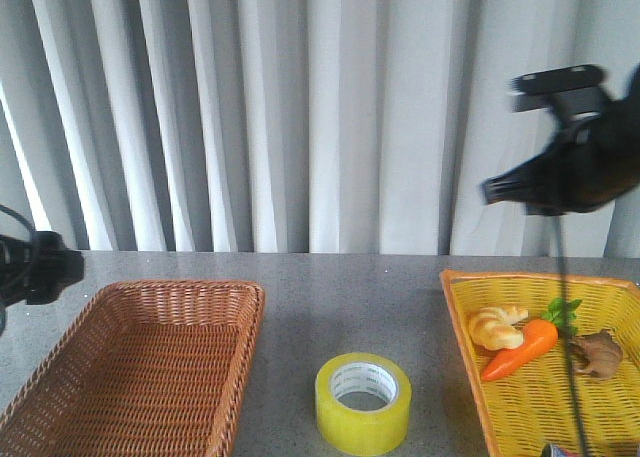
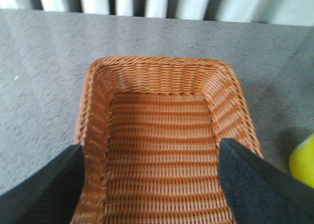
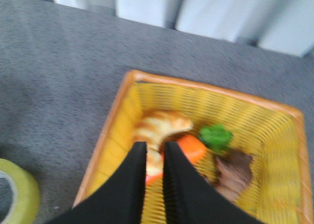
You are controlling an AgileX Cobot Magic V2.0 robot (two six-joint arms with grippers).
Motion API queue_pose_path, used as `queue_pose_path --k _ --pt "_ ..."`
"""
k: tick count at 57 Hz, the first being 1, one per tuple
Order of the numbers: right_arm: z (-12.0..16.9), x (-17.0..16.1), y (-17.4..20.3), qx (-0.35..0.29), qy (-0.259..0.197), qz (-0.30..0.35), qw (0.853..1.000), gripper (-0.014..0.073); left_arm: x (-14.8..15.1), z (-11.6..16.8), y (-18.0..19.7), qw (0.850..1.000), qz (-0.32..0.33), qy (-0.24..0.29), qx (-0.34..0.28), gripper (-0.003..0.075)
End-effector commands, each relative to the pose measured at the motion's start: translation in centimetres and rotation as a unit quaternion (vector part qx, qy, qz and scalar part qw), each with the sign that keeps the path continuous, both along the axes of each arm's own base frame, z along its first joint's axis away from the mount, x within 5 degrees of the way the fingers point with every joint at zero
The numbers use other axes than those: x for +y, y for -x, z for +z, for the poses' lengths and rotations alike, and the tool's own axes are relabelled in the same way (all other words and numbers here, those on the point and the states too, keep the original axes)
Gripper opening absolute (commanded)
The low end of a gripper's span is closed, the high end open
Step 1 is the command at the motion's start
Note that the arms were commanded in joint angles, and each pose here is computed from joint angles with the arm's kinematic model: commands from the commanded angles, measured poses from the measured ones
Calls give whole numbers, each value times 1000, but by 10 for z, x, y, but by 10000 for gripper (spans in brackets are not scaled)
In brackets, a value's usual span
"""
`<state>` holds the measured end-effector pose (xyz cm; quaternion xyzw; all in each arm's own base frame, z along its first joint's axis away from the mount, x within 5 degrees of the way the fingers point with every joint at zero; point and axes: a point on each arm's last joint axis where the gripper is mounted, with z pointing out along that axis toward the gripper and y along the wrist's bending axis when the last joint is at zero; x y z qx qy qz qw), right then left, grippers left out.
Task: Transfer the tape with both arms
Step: 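Reach the left gripper over to the tape roll on the table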
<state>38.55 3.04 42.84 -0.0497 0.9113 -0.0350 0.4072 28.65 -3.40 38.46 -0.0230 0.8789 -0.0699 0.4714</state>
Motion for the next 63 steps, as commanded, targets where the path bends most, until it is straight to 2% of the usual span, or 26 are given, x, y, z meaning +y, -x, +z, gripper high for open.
queue_pose_path --k 1,8,14,18,28,43,53,63 --pt "33 -34 23 -59 -26 -21 998 -13 -15 25 4 996 -35 -1 -81 534" --pt "22 -65 33 -65 -60 -55 995 -8 -33 30 4 992 -64 8 -113 534" --pt "1 -85 36 -34 -73 -87 993 -8 -52 34 -2 985 -96 11 -140 534" --pt "-12 -92 37 -10 -73 -98 992 -8 -68 34 -11 983 -121 3 -136 534" --pt "-33 -93 37 25 -65 -102 992 -7 -118 25 -42 981 -177 -6 -80 534" --pt "-36 -93 37 30 -66 -103 992 -7 -186 -8 -86 972 -232 -33 34 534" --pt "-36 -93 37 30 -66 -103 992 -7 -215 -30 -105 967 -243 -36 72 534" --pt "-36 -93 37 30 -65 -102 992 -7 -232 -56 -119 967 -236 -15 100 534"
